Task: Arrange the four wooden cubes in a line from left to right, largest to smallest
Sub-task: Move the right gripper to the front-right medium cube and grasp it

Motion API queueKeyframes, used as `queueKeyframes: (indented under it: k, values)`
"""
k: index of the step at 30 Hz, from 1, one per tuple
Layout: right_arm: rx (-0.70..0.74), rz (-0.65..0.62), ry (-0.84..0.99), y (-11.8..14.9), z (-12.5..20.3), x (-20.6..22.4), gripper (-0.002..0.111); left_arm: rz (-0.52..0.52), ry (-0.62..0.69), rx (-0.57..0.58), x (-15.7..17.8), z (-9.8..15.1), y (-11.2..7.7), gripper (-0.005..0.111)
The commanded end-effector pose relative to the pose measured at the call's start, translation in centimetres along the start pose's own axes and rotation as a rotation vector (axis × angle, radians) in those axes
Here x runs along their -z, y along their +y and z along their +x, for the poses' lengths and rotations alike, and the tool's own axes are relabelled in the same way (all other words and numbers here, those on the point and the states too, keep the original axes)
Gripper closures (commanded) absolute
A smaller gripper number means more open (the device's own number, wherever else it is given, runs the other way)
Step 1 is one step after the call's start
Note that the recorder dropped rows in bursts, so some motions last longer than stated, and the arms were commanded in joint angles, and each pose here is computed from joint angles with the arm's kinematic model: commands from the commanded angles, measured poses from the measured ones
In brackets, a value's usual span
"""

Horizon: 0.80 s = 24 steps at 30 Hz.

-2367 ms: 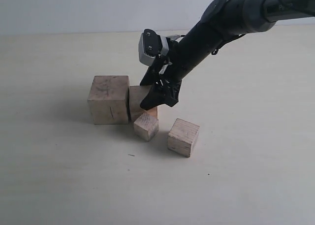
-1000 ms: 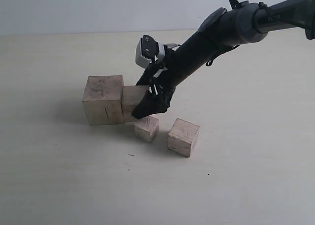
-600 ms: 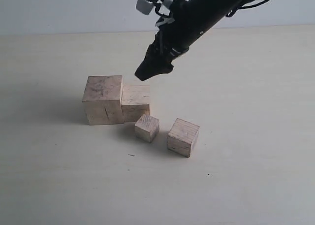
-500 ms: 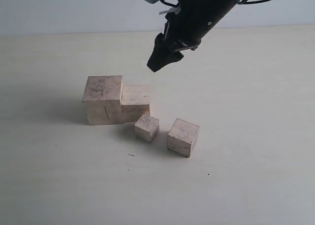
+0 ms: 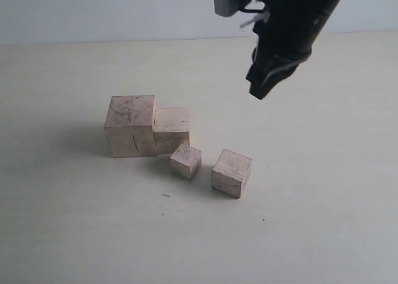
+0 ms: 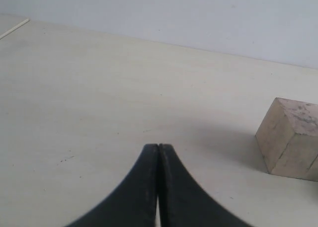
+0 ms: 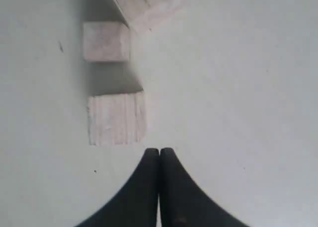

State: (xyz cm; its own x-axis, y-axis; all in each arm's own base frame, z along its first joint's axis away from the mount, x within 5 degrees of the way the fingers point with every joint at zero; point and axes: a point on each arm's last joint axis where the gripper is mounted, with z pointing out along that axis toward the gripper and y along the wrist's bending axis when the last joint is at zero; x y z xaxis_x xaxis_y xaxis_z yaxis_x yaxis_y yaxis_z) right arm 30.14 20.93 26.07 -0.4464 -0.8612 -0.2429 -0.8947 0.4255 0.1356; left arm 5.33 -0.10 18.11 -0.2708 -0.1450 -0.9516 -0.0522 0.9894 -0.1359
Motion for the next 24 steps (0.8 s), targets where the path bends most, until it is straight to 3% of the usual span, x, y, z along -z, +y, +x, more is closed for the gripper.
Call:
queueKeyframes:
  k: [1,5,9,14,16,18,20,24]
  values:
    - [-0.045,0.058,-0.034,-0.1,1.4,-1.7,0.108,0.006,-0.012,-0.001,0.0,0.0,0.0,0.107]
    - [-0.07,-0.029,-0.102,0.8,1.9,-3.8,0.108,0.006,-0.012,-0.001,0.0,0.0,0.0,0.107]
    - [0.038,-0.109,-0.127,1.7,2.5,-5.1,0.094,0.006,-0.012,-0.001,0.0,0.0,0.0,0.107]
    - [0.157,-0.14,-0.111,2.1,3.4,-6.0,0.052,0.006,-0.012,-0.001,0.0,0.0,0.0,0.107]
    - [0.144,-0.129,-0.111,2.1,3.7,-6.4,0.029,0.006,-0.012,-0.001,0.0,0.0,0.0,0.107]
    - [0.126,-0.117,-0.129,2.1,3.7,-6.7,0.014,0.006,-0.012,-0.001,0.0,0.0,0.0,0.107]
    - [0.106,-0.113,-0.148,2.0,3.7,-6.8,0.01,0.006,-0.012,-0.001,0.0,0.0,0.0,0.107]
    - [0.057,-0.087,-0.171,1.8,3.4,-6.8,0.012,0.006,-0.012,-0.001,0.0,0.0,0.0,0.107]
